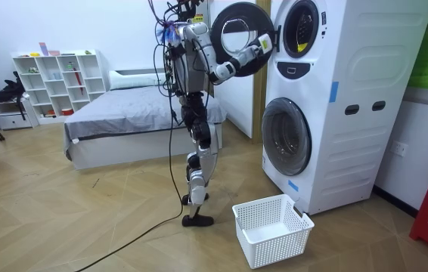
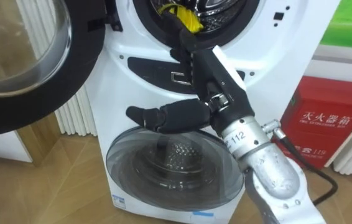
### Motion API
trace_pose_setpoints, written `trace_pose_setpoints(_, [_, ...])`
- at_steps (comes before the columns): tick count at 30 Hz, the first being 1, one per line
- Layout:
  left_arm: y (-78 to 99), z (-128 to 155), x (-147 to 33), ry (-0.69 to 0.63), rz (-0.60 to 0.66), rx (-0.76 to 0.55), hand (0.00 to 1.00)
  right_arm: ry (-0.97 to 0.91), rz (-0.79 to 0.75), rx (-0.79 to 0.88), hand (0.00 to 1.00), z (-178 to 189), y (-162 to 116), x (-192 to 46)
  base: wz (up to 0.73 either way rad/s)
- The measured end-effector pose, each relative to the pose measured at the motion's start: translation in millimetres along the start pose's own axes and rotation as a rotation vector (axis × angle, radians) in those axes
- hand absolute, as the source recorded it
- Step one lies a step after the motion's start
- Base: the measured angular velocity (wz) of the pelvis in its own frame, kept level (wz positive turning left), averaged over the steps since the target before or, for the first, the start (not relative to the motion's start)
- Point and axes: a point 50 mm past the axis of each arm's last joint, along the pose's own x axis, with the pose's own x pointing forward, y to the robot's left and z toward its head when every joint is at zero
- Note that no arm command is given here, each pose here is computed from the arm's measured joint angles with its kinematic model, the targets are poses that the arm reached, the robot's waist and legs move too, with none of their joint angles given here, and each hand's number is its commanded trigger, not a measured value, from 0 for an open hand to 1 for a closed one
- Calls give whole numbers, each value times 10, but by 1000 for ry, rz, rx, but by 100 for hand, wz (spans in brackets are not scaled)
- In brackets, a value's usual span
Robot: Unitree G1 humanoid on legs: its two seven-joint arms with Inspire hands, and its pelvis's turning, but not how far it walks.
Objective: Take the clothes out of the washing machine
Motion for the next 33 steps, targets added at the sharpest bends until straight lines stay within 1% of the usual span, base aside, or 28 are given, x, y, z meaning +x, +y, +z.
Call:
trace_pose_setpoints(7, [7, -38, 0, 26, 2, -5, 0, 19, -91, -71, 0, -28, -107, 33, -1])
trace_pose_setpoints(12, [4, -84, 0, 47, -12, -10, 0, -10, -122, -160, 0, 45, -167, 168, -8])
trace_pose_setpoints(18, [8, -85, 6, 65, -28, -4, 0, 39, -167, -172, 0, -97, -194, 190, 7])
trace_pose_setpoints(21, [-17, -83, -2, 64, -36, 13, 0, 81, -201, -169, 0, -192, -234, 180, 21])
trace_pose_setpoints(23, [-23, -90, -5, 68, -37, 23, 0, 94, -213, -167, 0, -222, -246, 175, -27])
trace_pose_setpoints(27, [-1, -197, -18, 96, -30, 16, 0, 102, -232, -162, 0, -232, -256, 172, -17])
trace_pose_setpoints(30, [-21, -163, -20, 82, -43, 7, 0, 99, -248, -154, 0, -229, -263, 171, -1])
trace_pose_setpoints(33, [21, -115, 2, 69, -32, 3, 0, 98, -262, -130, 0, -228, -275, 168, 4])
